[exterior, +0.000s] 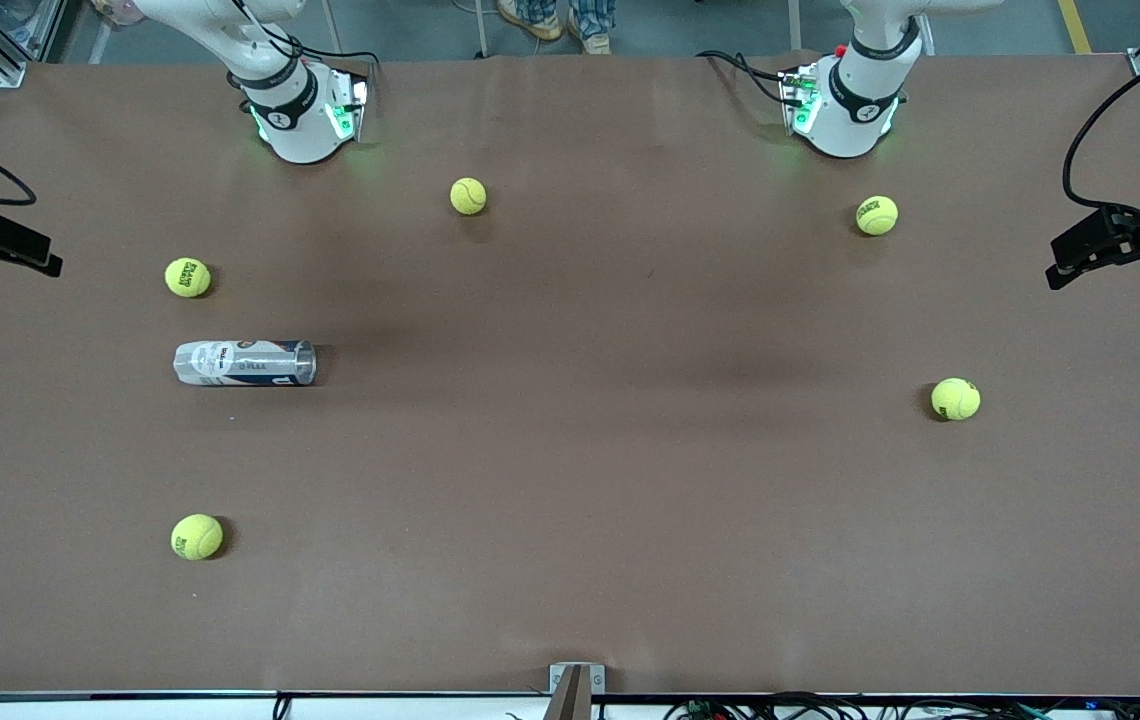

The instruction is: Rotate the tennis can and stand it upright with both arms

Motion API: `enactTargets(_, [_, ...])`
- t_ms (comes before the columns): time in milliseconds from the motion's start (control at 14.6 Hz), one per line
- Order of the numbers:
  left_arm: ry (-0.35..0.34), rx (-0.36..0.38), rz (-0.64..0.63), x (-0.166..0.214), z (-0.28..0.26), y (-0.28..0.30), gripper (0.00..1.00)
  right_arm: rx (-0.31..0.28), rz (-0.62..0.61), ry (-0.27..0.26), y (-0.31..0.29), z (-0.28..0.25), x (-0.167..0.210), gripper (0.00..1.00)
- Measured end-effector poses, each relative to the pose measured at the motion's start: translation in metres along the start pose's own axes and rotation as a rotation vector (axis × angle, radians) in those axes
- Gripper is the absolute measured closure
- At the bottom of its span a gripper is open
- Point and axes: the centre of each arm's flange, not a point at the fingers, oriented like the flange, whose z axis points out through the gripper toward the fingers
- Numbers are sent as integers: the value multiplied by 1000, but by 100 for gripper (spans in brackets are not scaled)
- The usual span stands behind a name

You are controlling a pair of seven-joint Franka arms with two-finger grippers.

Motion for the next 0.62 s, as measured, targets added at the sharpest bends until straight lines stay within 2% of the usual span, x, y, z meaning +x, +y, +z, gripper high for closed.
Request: enactTargets(617, [0, 0, 1, 0, 0, 1, 0, 8, -10, 36, -3, -20, -33, 0])
